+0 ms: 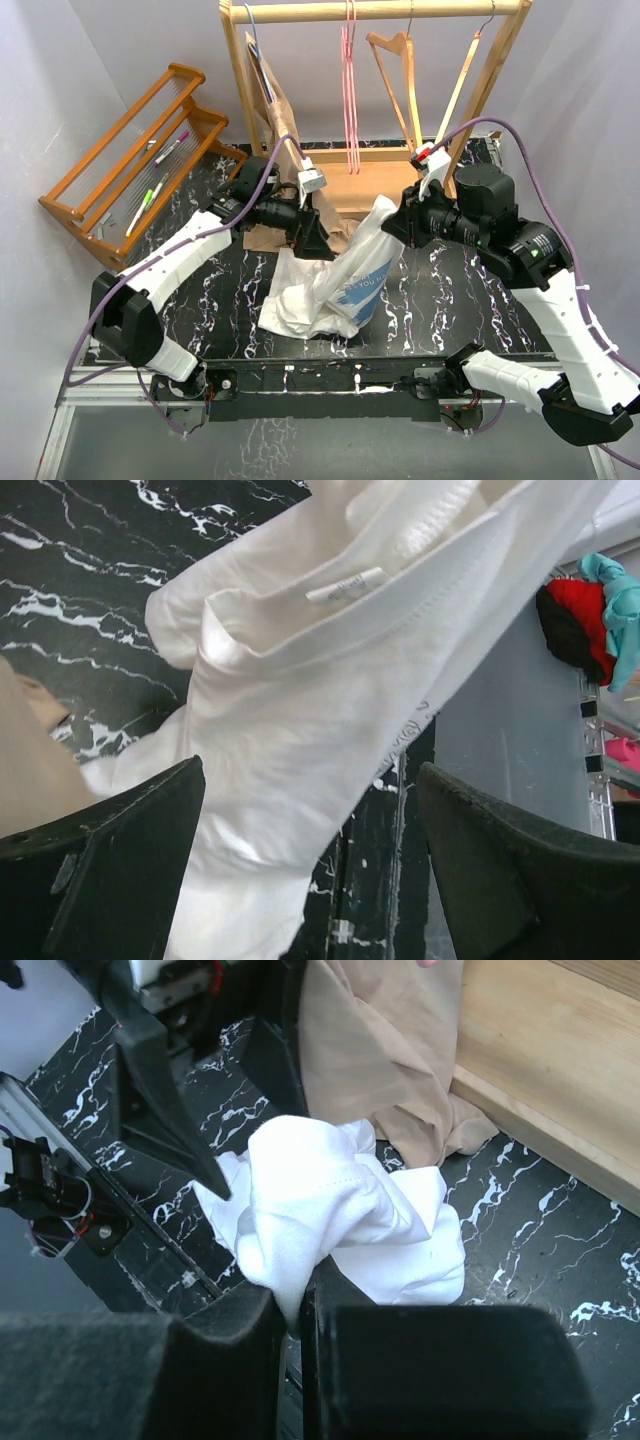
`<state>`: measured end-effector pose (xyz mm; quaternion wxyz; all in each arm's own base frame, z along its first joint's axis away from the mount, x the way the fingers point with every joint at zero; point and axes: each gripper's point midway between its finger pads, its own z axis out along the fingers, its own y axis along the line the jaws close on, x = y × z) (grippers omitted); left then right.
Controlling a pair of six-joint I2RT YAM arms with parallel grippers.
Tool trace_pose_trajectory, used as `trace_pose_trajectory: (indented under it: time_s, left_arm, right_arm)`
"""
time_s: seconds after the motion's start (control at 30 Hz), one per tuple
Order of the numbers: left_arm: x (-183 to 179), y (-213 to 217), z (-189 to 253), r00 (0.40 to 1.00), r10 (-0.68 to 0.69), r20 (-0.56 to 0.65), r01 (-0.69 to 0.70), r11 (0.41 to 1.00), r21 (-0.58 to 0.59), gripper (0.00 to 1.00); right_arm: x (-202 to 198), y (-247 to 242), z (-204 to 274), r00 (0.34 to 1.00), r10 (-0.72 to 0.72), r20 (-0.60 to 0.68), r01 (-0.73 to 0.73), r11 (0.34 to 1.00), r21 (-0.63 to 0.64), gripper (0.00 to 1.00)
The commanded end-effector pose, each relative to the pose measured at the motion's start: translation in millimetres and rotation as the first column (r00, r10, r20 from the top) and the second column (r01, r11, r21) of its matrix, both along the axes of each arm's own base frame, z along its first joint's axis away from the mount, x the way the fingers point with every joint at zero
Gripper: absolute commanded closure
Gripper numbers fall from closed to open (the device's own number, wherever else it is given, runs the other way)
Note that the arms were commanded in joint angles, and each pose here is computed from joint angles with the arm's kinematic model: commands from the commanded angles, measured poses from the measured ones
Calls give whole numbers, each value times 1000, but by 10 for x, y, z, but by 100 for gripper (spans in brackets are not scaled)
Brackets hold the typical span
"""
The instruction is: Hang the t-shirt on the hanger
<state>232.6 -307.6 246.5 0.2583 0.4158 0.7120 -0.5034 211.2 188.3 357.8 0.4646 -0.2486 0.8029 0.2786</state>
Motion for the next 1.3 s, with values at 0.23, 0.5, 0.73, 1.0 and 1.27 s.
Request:
trace_pose_trajectory:
  time_s: [0.23,0.5,0.73,1.0,1.27]
  left_arm:
    - [144,-274,10,981,-38,191,50,997,-56,15]
    - [-1,-363,-54,990,-90,108,106,983,-148,16]
    - [-107,-675,162,974,-222,43,224,923,-313,16]
    - [-319,-960,176,922,-387,3,362,862,-354,18]
    - [-453,-1153,294,897,-443,10,407,816,-411,18]
  right_arm:
    - [-173,-137,362,997,-77,13,75,992,106,92]
    - [-377,-251,395,996,-85,17,82,987,135,92]
    - [-489,-325,463,996,-88,30,83,986,143,92]
    - [-565,-422,574,991,-124,56,112,978,176,92]
    - [-553,-409,558,991,-122,52,111,978,176,92]
